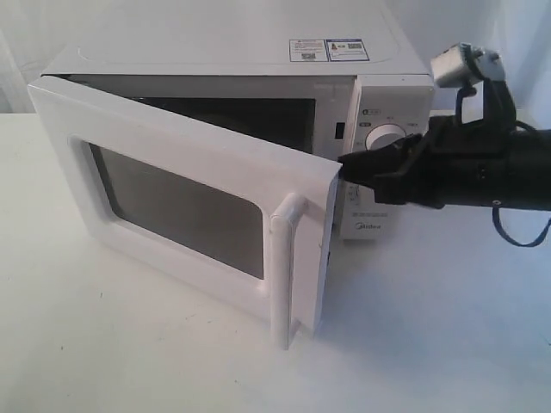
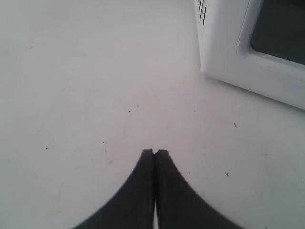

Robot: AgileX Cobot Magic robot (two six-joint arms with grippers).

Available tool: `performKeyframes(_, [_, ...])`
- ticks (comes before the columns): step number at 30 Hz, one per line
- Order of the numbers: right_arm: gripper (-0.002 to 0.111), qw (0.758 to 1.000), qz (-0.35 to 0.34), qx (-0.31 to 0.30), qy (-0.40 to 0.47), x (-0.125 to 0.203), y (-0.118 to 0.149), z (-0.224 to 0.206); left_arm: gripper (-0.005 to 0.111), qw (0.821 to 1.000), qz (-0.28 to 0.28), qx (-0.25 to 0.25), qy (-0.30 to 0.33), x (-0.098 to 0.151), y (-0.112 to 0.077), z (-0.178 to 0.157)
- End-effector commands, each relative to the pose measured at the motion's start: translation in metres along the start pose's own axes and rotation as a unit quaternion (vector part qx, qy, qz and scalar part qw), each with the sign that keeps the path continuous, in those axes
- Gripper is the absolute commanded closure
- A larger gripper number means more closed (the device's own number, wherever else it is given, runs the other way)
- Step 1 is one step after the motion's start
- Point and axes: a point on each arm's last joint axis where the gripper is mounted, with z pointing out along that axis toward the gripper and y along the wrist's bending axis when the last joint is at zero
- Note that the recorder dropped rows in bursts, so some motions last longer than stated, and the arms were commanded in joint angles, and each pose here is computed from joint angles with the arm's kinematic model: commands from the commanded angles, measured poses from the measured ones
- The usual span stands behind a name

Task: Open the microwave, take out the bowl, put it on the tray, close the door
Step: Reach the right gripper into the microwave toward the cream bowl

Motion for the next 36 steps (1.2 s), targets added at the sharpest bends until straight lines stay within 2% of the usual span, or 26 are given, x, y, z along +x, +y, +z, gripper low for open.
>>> performKeyframes(1, [0.108,0.998,-0.023,-0.052,0.018,0.008,0.013,0.013,0.107,1.0,0.0,-0.002,0.0,0.001,0.0,0.0])
performKeyframes(16, [0.108,0.981,-0.072,-0.171,0.064,0.025,0.077,0.041,0.107,1.0,0.0,-0.002,0.0,0.001,0.0,0.0])
performKeyframes(27, [0.108,0.969,-0.093,-0.223,0.053,0.032,0.124,0.055,0.107,1.0,0.0,-0.002,0.0,0.001,0.0,0.0])
performKeyframes(36, [0.108,0.947,-0.145,-0.275,0.081,0.052,0.155,0.066,0.107,1.0,0.0,-0.002,0.0,0.001,0.0,0.0])
